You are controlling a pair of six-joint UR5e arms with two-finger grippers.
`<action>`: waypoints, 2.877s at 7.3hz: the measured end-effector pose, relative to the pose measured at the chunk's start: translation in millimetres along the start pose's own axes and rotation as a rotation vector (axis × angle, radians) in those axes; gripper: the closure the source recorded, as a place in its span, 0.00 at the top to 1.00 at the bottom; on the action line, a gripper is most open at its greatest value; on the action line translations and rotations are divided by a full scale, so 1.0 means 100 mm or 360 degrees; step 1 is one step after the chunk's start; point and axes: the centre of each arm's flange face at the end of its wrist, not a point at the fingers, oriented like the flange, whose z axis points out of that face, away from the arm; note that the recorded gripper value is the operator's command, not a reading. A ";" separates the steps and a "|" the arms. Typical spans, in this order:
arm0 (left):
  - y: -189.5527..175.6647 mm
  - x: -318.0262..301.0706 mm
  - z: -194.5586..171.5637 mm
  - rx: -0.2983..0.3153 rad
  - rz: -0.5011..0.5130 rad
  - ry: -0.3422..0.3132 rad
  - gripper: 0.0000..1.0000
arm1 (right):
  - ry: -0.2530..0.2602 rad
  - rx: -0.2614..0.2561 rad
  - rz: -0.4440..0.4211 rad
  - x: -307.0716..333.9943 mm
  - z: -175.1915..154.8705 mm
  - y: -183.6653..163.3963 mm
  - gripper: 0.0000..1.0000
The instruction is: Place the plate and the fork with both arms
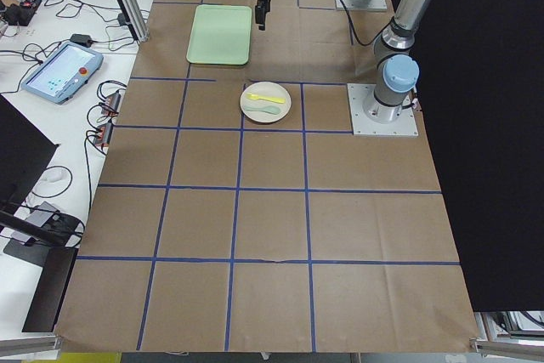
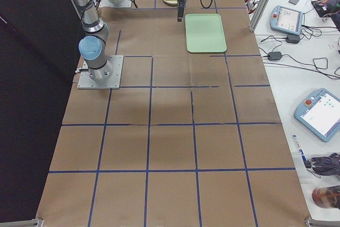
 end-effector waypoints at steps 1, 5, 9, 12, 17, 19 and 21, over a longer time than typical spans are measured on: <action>0.00 -0.01 0.00 -0.0003 -0.0003 0.0001 1.00 | 0.0000 0.0000 0.0000 0.00 0.00 0.00 1.00; -0.02 -0.03 0.03 -0.0005 -0.0004 0.0000 1.00 | 0.0000 -0.0001 0.0000 0.00 0.00 0.00 1.00; -0.04 -0.05 0.04 0.0008 -0.0004 -0.0012 1.00 | 0.0000 -0.0001 0.0003 0.00 0.00 0.01 1.00; -0.01 -0.22 0.12 -0.0018 -0.0040 -0.0011 1.00 | 0.0000 0.0001 0.0001 0.00 0.00 0.01 1.00; 0.02 -1.00 0.37 -0.0069 -0.0100 0.0022 1.00 | 0.0000 -0.0002 0.0001 0.00 0.00 0.00 1.00; 0.09 -1.48 0.70 0.0001 -0.0041 0.0007 1.00 | 0.0000 -0.0002 0.0001 0.00 0.00 0.00 1.00; 0.25 -1.97 1.18 -0.0001 -0.0037 0.0030 1.00 | 0.0000 -0.0002 0.0000 0.00 0.00 0.00 1.00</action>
